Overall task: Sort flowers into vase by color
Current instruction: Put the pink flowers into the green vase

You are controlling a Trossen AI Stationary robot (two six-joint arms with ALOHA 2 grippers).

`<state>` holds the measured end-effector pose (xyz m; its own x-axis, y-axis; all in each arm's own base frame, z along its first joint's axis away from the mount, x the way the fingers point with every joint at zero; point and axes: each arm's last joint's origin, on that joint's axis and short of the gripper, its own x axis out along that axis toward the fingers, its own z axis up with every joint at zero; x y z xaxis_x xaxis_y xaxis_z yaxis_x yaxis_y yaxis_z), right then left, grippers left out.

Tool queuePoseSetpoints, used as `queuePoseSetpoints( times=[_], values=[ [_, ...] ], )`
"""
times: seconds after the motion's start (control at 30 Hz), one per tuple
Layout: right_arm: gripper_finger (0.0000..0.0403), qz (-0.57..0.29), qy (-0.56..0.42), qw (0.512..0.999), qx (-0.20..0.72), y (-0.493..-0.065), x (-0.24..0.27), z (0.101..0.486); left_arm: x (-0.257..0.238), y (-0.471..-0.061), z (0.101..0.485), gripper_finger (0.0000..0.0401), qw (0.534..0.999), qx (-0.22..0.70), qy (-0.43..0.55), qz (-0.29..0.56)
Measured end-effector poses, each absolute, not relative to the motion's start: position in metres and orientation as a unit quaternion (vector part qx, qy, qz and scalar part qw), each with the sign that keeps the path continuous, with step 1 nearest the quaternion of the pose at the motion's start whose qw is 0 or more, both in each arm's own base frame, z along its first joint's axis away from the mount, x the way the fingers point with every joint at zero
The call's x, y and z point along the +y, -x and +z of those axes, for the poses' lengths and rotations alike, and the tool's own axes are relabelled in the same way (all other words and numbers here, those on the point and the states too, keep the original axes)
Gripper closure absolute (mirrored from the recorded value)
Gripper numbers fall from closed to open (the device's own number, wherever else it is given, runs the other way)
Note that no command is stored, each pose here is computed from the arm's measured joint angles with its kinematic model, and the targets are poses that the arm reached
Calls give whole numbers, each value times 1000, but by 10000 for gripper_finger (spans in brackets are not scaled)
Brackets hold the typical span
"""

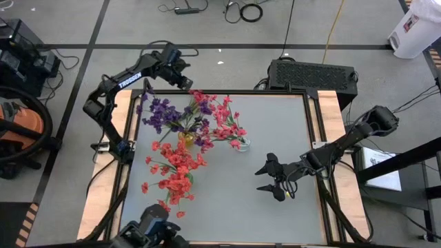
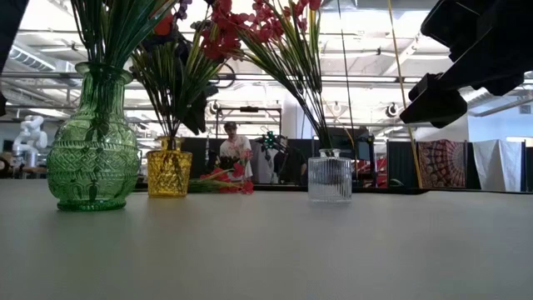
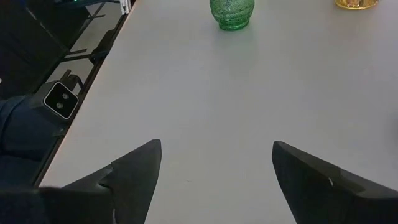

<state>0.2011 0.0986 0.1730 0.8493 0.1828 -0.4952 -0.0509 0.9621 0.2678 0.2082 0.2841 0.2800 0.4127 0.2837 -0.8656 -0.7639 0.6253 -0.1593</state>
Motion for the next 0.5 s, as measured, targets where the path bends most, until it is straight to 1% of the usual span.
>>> queuePoseSetpoints(
  times=[0.23,0.5],
  values=[
    [104,64,-114,955,267,-201,99,173,283,-224,258,280,779,462,290,309],
    [104,66,-111,955,267,-201,99,173,272,-237,229,280,731,539,316,275]
  ],
)
